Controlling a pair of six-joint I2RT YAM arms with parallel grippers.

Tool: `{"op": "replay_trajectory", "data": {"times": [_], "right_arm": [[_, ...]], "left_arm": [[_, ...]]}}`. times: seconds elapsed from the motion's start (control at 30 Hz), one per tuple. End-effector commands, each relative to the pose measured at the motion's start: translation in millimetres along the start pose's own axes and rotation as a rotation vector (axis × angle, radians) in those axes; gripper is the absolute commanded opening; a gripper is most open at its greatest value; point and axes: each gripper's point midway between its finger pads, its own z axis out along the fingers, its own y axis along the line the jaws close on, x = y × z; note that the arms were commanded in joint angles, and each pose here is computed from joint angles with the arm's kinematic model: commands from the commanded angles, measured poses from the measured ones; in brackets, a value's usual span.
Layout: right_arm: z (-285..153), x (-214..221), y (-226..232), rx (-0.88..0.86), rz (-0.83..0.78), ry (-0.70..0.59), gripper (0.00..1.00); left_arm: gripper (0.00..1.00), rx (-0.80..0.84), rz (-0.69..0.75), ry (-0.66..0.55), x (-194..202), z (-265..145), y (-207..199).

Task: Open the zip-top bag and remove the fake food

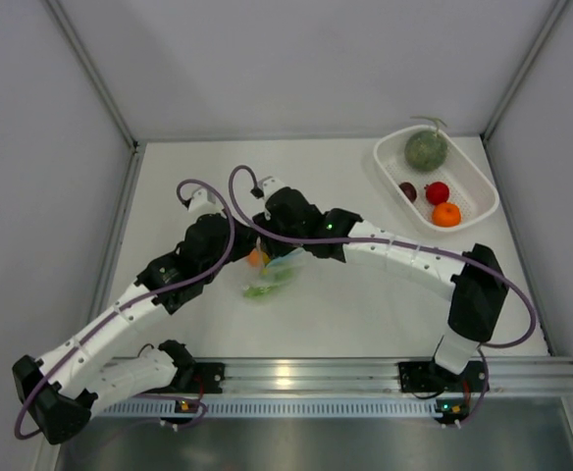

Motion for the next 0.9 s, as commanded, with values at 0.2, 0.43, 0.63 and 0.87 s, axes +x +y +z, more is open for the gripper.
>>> {"op": "replay_trajectory", "data": {"times": [0.2, 0.43, 0.63, 0.87], "right_arm": [[33.0, 21.5, 0.9, -0.043, -0.054, 0.030, 0.34], [46.9, 51.7, -20.0, -0.062, -0.099, 0.079, 0.32], [53.5, 74.2, -15.6, -0.142, -0.148, 0.085, 0.31], [67.0, 77.8, -20.1, -0.135, -0.177, 0.036, 0.39]], "left_arm": [[0.00, 0.055, -0.036, -0.053, -18.7, -9.2, -16.4], [0.00, 0.008, -0.001, -0.042, -6.8, -2.0, 1.9], [0.00, -0.012, 0.005, -0.038, 0.1, -1.4, 13.8], [0.00, -0.024, 0.012, -0.037, 3.6, -1.4, 20.7]]}}
